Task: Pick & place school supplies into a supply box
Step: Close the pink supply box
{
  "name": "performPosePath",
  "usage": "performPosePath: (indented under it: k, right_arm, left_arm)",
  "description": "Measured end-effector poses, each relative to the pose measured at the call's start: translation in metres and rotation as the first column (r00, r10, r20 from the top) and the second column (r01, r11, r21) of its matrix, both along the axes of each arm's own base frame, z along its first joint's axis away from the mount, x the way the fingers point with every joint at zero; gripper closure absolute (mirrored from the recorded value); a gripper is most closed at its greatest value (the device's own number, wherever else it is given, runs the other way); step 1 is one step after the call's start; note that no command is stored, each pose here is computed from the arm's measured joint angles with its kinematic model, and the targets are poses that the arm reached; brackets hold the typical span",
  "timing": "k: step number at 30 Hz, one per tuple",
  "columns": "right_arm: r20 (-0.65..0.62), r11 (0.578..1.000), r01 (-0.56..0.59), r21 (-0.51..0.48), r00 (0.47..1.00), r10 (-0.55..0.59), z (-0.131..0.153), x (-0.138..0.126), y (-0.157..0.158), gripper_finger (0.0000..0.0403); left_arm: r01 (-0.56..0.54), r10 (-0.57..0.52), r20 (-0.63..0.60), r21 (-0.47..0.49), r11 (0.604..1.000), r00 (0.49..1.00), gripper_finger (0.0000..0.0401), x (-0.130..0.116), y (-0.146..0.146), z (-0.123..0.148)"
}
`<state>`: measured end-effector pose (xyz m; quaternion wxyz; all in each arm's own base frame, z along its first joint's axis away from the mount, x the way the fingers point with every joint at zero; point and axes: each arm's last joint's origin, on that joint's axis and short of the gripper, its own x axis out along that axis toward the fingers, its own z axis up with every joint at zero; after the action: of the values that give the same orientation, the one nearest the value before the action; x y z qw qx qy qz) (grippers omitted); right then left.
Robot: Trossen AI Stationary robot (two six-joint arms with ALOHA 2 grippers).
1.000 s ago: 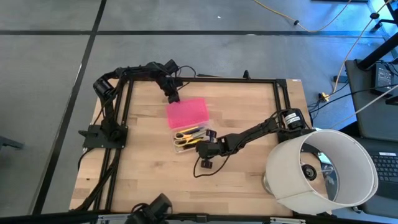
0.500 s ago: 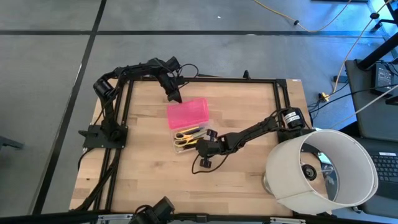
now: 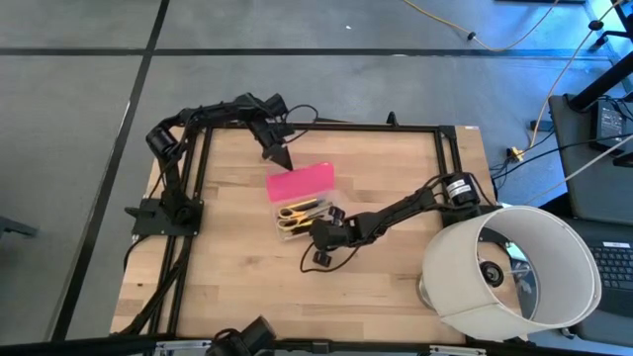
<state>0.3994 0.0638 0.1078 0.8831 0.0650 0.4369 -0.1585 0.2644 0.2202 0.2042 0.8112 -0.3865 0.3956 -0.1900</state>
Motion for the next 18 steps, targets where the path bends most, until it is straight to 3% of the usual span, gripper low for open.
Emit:
performPosePath:
  k: [7, 18]
  right_arm:
    - [0.047, 0.999, 0.04, -0.036, 0.998, -0.038, 0.0, 0.004, -0.006, 0.0399]
    - [0.052, 0.998, 0.055, -0.022, 0.997, -0.054, 0.0, 0.006, -0.015, 0.0399]
  left_arm:
    - [0.057, -0.05, -0.069, 0.093, 0.994, 0.996, 0.04, 0.005, -0.015, 0.006]
    - [0.22, -0.213, -0.086, 0.092, 0.971, 0.973, 0.04, 0.031, -0.061, 0.006]
